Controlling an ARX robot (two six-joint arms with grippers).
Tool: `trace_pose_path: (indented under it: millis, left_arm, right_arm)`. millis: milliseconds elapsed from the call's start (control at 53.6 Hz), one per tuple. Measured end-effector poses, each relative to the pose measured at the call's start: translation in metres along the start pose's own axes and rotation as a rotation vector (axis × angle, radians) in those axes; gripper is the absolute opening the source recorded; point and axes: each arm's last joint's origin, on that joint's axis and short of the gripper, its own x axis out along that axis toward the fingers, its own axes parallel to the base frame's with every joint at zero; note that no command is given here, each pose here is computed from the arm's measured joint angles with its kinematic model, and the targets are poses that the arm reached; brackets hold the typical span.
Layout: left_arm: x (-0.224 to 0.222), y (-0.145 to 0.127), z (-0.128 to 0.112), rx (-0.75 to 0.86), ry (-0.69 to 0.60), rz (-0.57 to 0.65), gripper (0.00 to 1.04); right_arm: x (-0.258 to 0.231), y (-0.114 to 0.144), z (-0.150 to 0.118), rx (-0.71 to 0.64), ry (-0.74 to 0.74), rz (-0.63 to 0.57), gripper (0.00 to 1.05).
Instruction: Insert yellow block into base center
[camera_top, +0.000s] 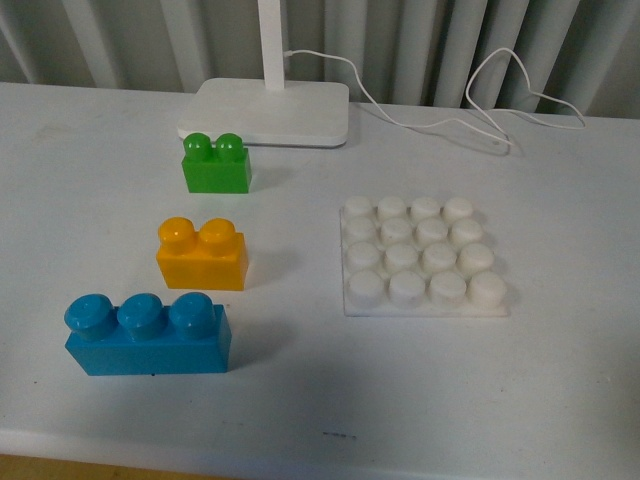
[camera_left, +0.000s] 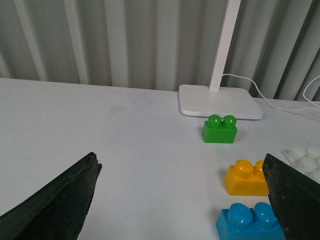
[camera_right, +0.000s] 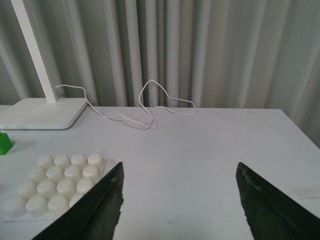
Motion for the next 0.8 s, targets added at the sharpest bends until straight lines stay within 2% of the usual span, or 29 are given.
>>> trace_pose_path:
  millis: [56,93,149,261,429,653,802]
  left_arm:
    - [0.0,0.0,0.0,-0.001,0.0,0.005,0.98]
    - [0.001,0.0,0.0,-0.002,0.001,0.065,0.98]
    - [0.003,0.001,0.003,0.0,0.001,0.123,0.98]
    - [0.014,0.005,0.022,0.043,0.006,0.053,0.98]
    - [0.043,0.01,0.06,0.188,0.004,-0.135,0.98]
    - [0.095,0.001,0.079,0.438,0.135,-0.467,0.98]
    - [0.127,-0.012,0.088,0.63,0.224,-0.638,0.98]
  right_arm:
    - [0.0,0.0,0.0,0.0,0.0,0.0,0.8]
    - [0.0,0.0,0.0,0.0,0.0,0.0,0.89]
    - [0.0,0.0,0.0,0.001,0.0,0.0,0.97]
    - [0.0,0.0,0.0,0.0,0.0,0.0,0.95]
    - [0.0,0.0,0.0,0.0,0.0,0.0,0.95]
    - [0.0,0.0,0.0,0.0,0.0,0.0,0.95]
    - [0.0,0.0,0.0,0.0,0.0,0.0,0.95]
